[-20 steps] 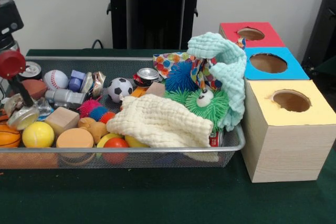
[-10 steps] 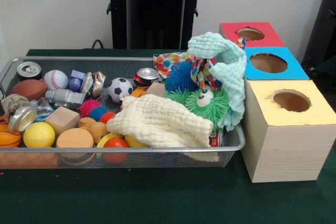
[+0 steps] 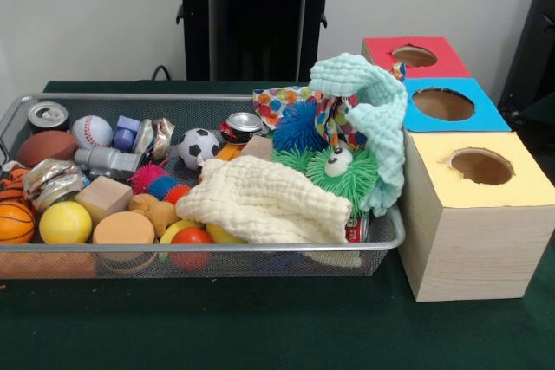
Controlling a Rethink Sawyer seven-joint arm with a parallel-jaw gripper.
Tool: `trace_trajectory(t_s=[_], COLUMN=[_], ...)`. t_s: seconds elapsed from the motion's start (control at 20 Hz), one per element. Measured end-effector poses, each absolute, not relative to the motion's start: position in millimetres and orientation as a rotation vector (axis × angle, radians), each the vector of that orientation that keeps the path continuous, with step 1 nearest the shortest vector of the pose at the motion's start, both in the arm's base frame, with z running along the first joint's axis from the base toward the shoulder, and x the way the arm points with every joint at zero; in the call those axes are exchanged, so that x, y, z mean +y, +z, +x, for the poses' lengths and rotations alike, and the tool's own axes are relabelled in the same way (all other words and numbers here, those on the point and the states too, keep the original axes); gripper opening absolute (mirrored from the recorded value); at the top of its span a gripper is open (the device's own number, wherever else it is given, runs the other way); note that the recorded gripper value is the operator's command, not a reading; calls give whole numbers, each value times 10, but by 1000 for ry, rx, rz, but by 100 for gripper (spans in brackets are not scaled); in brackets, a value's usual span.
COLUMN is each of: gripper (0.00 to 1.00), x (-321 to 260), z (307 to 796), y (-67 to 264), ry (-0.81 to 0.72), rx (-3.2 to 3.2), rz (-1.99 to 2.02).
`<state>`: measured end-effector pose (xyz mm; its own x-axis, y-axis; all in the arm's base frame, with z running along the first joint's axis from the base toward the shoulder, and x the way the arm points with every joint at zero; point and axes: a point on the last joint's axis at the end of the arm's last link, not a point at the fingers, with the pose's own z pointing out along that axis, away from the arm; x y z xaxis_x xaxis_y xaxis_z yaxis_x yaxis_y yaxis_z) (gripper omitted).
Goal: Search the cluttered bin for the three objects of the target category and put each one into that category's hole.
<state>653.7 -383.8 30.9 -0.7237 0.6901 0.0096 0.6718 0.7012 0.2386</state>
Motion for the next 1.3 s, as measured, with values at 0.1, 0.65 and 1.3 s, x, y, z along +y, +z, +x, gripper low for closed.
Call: trace_trajectory(t_s=[0.1,0.65,1.3], gripper=[100,100,100], x=[-3762,-3360,-2557], z=[6474,5915,5503], y=[379,787,609], ry=[330,256,322], rx=[2820,2843,2846], rz=[1101,1020,1136])
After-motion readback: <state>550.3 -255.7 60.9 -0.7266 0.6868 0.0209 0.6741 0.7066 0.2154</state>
